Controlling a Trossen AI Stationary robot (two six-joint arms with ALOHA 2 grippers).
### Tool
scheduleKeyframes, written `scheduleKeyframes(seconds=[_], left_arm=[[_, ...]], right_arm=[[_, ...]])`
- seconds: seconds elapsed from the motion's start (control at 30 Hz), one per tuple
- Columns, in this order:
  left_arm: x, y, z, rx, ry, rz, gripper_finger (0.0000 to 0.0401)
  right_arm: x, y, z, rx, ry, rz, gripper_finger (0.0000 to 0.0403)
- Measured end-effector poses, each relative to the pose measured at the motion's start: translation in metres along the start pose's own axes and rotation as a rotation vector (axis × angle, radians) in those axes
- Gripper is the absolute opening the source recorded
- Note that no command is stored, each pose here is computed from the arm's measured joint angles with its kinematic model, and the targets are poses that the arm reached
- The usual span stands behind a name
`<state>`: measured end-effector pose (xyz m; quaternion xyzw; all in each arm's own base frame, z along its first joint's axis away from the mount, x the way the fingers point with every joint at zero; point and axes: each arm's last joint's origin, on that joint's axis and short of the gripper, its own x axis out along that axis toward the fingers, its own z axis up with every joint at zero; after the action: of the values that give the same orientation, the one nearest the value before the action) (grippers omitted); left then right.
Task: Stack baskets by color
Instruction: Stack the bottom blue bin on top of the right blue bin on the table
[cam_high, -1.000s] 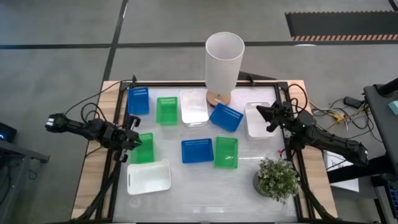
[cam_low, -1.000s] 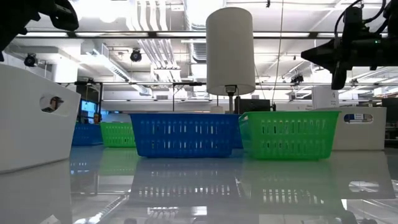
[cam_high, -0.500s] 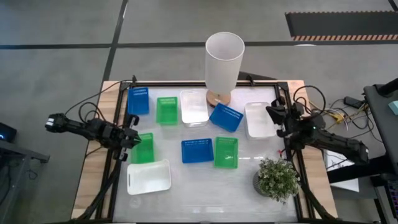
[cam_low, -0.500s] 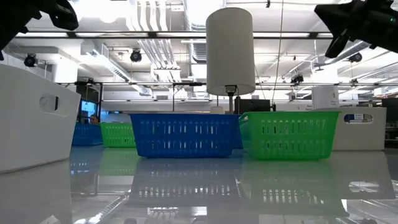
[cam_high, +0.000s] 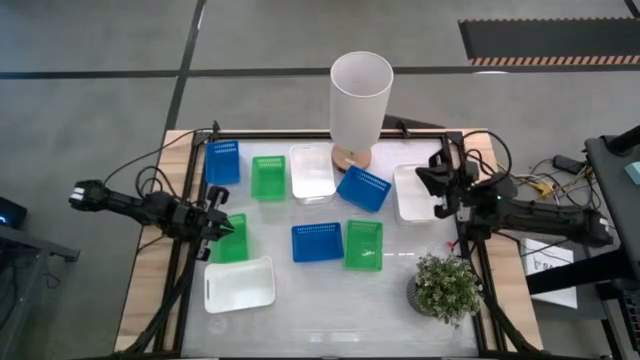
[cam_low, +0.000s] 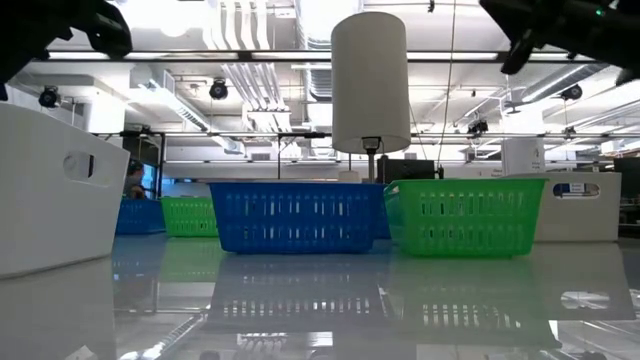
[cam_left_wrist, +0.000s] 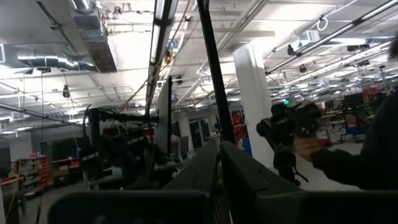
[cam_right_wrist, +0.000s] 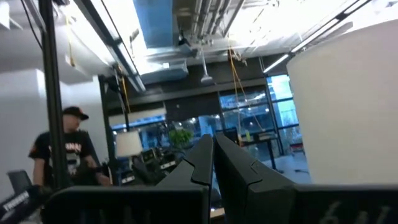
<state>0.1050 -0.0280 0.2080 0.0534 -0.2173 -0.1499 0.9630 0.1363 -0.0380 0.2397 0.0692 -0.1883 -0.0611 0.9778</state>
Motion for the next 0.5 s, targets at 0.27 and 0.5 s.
scheduleKeyframes(seconds=[0.27,0.5], left_arm=[[0.001,0.0,0.003,0.0,-0.037,0.004,0.0006],[0.001,0.001,0.008,-0.017,-0.091,0.007,0.0006]], right_arm=[[0.039,0.021,0.006,-0.162,0.055,0.122,0.0009],[0.068,0.05,0.006,-0.241,0.163,0.11,0.0009]])
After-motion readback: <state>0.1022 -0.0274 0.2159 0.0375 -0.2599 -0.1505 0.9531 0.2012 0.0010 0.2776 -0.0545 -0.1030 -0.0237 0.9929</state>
